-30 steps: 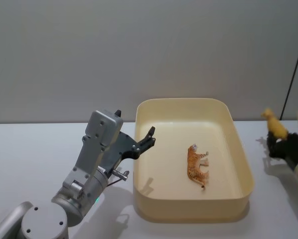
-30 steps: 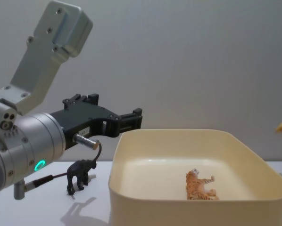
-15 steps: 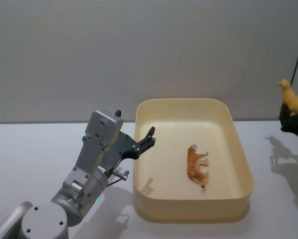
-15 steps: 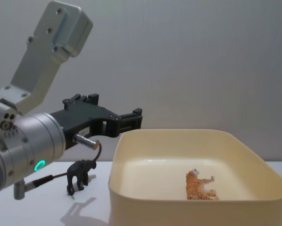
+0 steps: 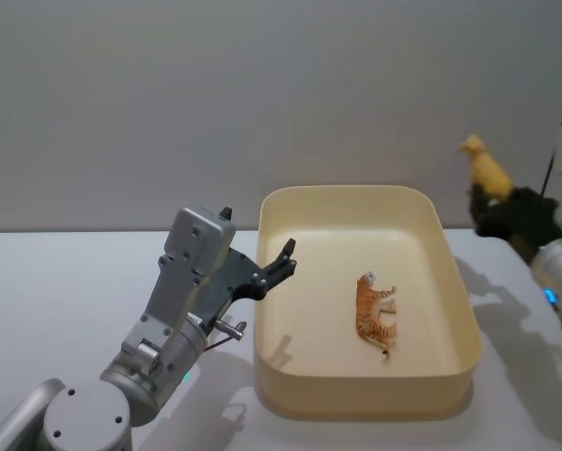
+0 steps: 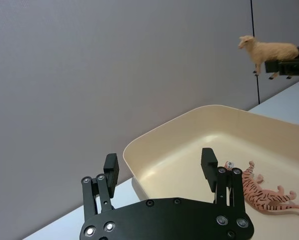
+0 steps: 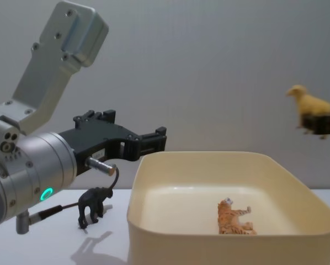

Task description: Pick up the toy alternately with two hands and place it into the central storage box.

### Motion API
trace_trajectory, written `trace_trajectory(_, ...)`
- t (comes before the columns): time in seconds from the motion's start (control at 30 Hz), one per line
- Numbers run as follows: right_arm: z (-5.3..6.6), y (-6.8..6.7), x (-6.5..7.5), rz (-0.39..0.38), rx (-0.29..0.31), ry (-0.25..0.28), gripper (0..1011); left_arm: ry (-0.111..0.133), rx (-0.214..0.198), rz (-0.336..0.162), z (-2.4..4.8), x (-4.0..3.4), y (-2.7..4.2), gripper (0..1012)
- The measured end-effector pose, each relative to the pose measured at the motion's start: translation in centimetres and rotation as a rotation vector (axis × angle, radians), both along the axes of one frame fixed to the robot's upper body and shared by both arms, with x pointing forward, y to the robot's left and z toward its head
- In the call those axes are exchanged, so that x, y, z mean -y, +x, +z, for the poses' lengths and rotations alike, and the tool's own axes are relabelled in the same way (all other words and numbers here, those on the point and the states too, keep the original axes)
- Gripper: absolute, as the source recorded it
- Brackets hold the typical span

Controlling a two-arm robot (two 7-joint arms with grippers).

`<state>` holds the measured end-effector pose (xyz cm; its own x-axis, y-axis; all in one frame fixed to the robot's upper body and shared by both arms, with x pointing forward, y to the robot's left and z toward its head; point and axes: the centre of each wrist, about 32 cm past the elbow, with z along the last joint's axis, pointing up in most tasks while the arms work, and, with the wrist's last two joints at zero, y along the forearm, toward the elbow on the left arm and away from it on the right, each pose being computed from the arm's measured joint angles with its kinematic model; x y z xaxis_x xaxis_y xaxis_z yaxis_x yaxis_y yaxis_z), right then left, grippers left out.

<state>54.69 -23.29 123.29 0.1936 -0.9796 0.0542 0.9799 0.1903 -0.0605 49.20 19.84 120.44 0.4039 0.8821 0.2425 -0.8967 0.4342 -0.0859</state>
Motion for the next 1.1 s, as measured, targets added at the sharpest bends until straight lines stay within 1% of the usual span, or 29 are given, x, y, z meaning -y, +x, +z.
trace_trajectory(0.07, 0.0, 0.2, -1.0, 0.027, -0.014, -0.001, 348, 0.000, 0.000, 0.000, 0.00, 0.00, 0.00, 1001)
trace_trajectory(0.17, 0.0, 0.5, -1.9, 0.048, -0.029, -0.004, 348, 0.000, 0.000, 0.000, 0.00, 0.00, 0.00, 1002)
trace_trajectory(0.2, 0.0, 0.6, -2.5, 0.062, -0.040, -0.008, 348, 0.000, 0.000, 0.000, 0.00, 0.00, 0.00, 1001)
trace_trajectory(0.3, 0.0, 0.9, -3.4, 0.084, -0.055, -0.014, 360, 0.000, 0.000, 0.000, 0.00, 0.00, 0.00, 1002)
trace_trajectory(0.33, 0.0, 1.0, -3.7, 0.090, -0.059, -0.015, 384, 0.000, 0.000, 0.000, 0.00, 0.00, 0.00, 1001)
trace_trajectory(0.37, 0.0, 1.0, -3.9, 0.095, -0.062, -0.016, 436, 0.000, 0.000, 0.000, 0.00, 0.00, 0.00, 1001)
trace_trajectory(0.4, 0.0, 1.1, -4.0, 0.099, -0.065, -0.018, 436, 0.000, 0.000, 0.000, 0.00, 0.00, 0.00, 1002)
trace_trajectory(0.43, 0.0, 1.1, -4.3, 0.104, -0.070, -0.019, 485, 0.000, 0.000, 0.000, 0.00, 0.00, 0.00, 1002)
trace_trajectory(0.47, 0.0, 1.2, -4.7, 0.113, -0.075, -0.022, 503, 0.000, 0.000, 0.000, 0.00, 0.00, 0.00, 1002)
trace_trajectory(0.63, 0.0, 1.4, -5.3, 0.127, -0.084, -0.027, 662, 0.000, 0.000, 0.000, 0.00, 0.00, 0.00, 1002)
trace_trajectory(0.73, 0.0, 1.4, -5.4, 0.129, -0.085, -0.027, 757, 0.000, 0.000, 0.000, 0.00, 0.00, 0.00, 1002)
trace_trajectory(0.83, 0.1, 1.4, -5.1, 0.123, -0.081, -0.020, 823, 0.000, 0.000, 0.000, 0.00, 0.00, 0.00, 1001)
trace_trajectory(0.87, 0.1, 1.3, -4.8, 0.114, -0.076, -0.014, 865, 0.000, 0.000, 0.000, 0.00, 0.00, 0.00, 1002)
trace_trajectory(0.9, 0.2, 1.3, -4.7, 0.110, -0.073, -0.011, 865, 0.000, 0.000, 0.000, 0.00, 0.00, 0.00, 1001)
trace_trajectory(0.97, 0.3, 1.2, -4.1, 0.093, -0.065, 0.002, 942, 0.000, 0.000, 0.000, 0.00, 0.00, 0.00, 1001)
trace_trajectory(1.03, 0.4, 1.1, -3.6, 0.079, -0.059, 0.010, 977, 0.000, 0.000, 0.000, 0.00, 0.00, 0.00, 1001)
trace_trajectory(1.07, 0.5, 1.0, -3.1, 0.064, -0.053, 0.022, 1001, 0.000, 0.000, 0.000, 0.00, 0.00, 0.00, 1002)
trace_trajectory(1.1, 0.5, 1.0, -2.9, 0.057, -0.050, 0.027, 1001, 0.000, 0.000, 0.000, 0.00, 0.00, 0.00, 1001)
